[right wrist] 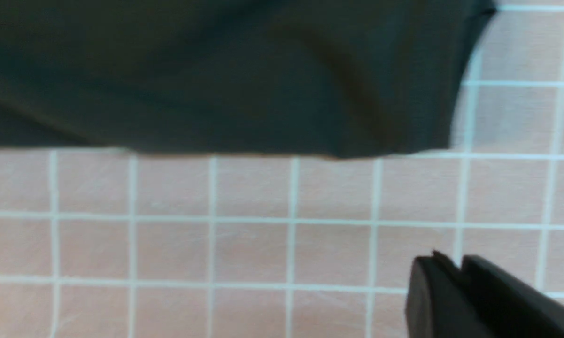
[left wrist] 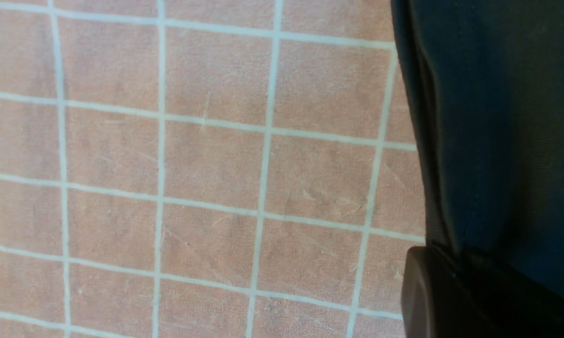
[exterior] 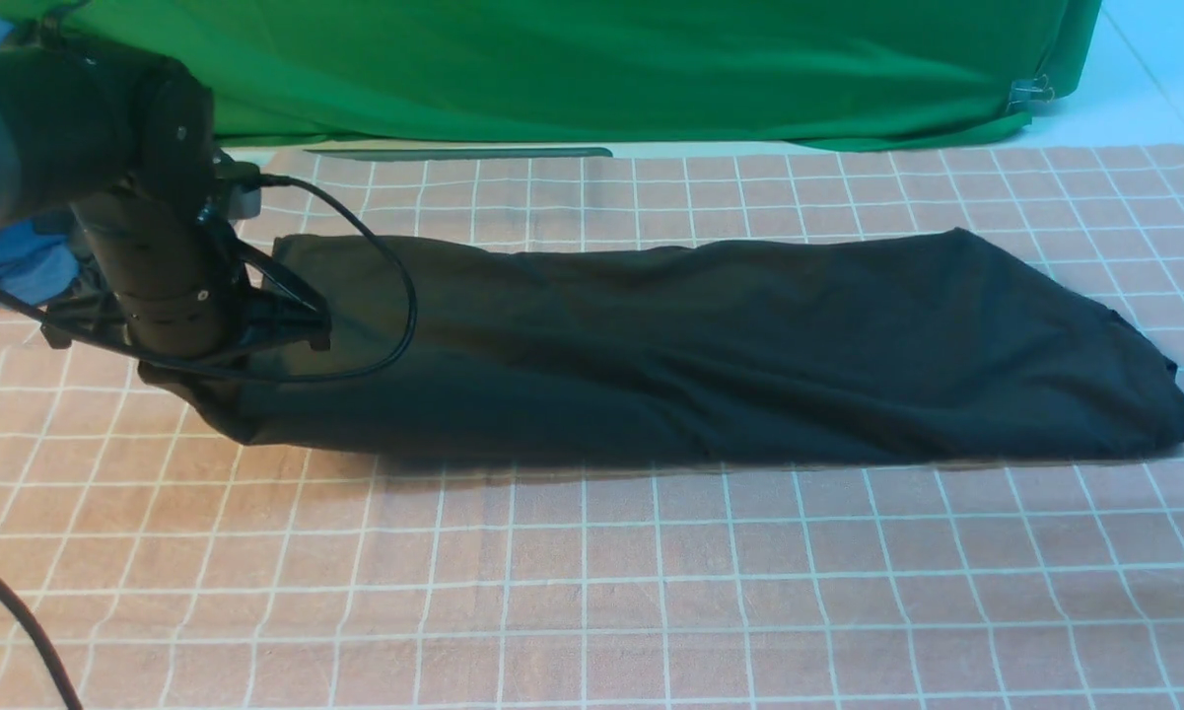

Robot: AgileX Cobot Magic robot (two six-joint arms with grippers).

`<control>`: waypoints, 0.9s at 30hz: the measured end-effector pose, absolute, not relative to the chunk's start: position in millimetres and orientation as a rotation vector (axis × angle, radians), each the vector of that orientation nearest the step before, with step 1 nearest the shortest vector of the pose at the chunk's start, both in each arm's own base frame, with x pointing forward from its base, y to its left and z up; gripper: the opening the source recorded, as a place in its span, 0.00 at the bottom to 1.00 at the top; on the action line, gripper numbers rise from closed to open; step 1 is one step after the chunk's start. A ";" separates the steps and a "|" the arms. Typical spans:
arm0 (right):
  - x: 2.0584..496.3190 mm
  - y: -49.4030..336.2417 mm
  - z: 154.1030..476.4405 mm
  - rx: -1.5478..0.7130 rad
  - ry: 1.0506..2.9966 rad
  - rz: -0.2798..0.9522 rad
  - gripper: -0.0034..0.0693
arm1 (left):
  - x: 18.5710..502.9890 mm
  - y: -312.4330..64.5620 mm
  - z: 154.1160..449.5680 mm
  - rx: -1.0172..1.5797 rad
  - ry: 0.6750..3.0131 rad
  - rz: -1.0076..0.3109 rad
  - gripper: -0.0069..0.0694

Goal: Fold a long-sleeved shirt over a pink coffee tablecloth.
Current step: 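Pull the folded dark garment lengthwise by its ends to straighten it flat on the table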

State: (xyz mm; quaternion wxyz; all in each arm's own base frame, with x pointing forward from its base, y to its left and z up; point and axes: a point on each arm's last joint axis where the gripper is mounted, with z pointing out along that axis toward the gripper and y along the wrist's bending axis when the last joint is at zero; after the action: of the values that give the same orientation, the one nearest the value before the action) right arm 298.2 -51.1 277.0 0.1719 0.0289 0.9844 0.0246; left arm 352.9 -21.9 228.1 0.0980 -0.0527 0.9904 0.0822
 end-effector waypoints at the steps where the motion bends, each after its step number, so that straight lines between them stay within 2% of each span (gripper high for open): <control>1: 299.6 -52.7 275.9 0.097 2.787 0.065 0.28 | 353.1 -20.9 227.8 -0.169 2.930 0.241 0.13; 4: 310.6 -56.5 264.7 0.124 2.768 0.055 0.49 | 355.0 -14.0 227.9 -0.227 2.912 0.222 0.13; 8: 330.8 -61.5 239.2 0.170 2.747 0.047 0.64 | 356.6 -1.7 227.9 -0.310 2.895 0.196 0.13; 12: 344.1 -64.3 216.8 0.213 2.746 0.057 0.67 | 356.5 5.3 227.7 -0.354 2.894 0.181 0.13; 14: 350.3 -62.8 199.4 0.266 2.772 0.115 0.67 | 356.7 7.2 227.7 -0.363 2.892 0.178 0.13; 18: 354.8 -60.0 180.3 0.281 2.818 0.154 0.67 | 357.7 6.3 227.8 -0.368 2.882 0.161 0.13; 20: 357.4 -56.9 165.9 0.256 2.858 0.164 0.64 | 358.1 6.0 227.9 -0.369 2.877 0.155 0.13; 22: 358.7 -53.5 159.0 0.211 2.879 0.167 0.46 | 358.2 6.0 227.9 -0.369 2.877 0.154 0.13; 23: 358.8 -53.0 159.0 0.200 2.880 0.166 0.46 | 358.2 6.0 227.9 -0.369 2.877 0.154 0.13; 24: 359.2 -51.6 158.5 0.167 2.881 0.164 0.28 | 357.8 6.1 227.8 -0.370 2.881 0.156 0.13; 26: 358.9 -49.7 161.1 0.143 2.878 0.165 0.17 | 355.9 6.6 227.5 -0.372 2.900 0.169 0.13; 27: 358.1 -49.9 162.9 0.142 2.879 0.165 0.16 | 354.7 7.2 227.3 -0.371 2.913 0.183 0.13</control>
State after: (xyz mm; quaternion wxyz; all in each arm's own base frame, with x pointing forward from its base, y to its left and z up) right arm 358.1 -49.9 162.9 0.1271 0.0487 0.9891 0.0566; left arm 354.7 7.2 227.3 0.0997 -0.1254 0.9851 0.0619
